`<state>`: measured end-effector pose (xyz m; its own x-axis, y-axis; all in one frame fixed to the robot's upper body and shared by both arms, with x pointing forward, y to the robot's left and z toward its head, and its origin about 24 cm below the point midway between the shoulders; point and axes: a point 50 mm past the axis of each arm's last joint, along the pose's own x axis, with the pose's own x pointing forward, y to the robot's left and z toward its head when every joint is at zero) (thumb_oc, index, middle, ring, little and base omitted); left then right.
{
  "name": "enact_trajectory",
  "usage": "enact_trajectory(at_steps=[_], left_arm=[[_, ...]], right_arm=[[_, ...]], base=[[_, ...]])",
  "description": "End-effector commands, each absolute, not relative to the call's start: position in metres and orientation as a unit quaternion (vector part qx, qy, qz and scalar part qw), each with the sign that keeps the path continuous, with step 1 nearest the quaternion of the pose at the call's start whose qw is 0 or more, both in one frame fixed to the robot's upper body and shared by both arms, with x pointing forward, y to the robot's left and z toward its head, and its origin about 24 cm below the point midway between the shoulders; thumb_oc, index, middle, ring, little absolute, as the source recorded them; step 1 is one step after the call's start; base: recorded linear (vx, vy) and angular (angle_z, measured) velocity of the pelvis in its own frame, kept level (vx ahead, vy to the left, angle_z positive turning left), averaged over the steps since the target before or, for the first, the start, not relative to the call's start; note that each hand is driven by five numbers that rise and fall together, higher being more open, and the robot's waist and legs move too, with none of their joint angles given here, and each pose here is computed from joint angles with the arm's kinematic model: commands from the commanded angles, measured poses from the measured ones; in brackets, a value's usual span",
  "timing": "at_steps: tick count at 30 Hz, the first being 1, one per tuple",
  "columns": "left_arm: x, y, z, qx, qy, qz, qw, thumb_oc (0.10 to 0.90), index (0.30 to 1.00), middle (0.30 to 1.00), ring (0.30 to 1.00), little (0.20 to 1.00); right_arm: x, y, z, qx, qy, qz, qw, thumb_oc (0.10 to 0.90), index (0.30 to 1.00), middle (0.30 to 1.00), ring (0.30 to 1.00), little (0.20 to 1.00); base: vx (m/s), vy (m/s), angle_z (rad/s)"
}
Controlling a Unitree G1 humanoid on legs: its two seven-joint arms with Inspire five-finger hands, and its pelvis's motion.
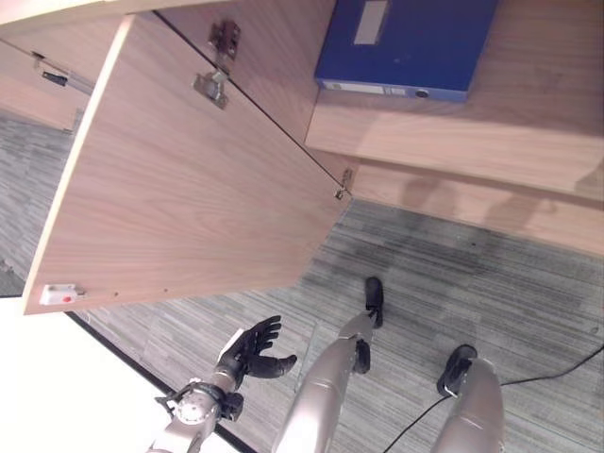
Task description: Put the empty folder in the office cabinet
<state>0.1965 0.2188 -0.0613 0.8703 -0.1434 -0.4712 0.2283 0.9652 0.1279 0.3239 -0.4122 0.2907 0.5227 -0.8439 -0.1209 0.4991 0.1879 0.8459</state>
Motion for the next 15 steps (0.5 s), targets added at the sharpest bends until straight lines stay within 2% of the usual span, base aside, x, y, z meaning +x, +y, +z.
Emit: enact_trajectory(at_steps=[1,15], left_arm=[[0.205,0.256,-0.042,0.152,0.21,-0.064,0.964,0.8,0.9,0.9,0.9,0.9],[0.194,0.256,-0.055,0.161,0.246,-0.069,0.953,0.8,0.9,0.9,0.9,0.9]], right_arm=[[0.303,-0.425,0.334,0.403,-0.233,-0.461,0.755,0.8,0.9,0.9,0.9,0.9],[0.319,-0.412,0.323,0.351,-0.162,-0.458,0.8,0.8,0.9,0.9,0.9,0.9]], base=[[0.03,0.007,0.07],[0.03,-0.018,0.0]])
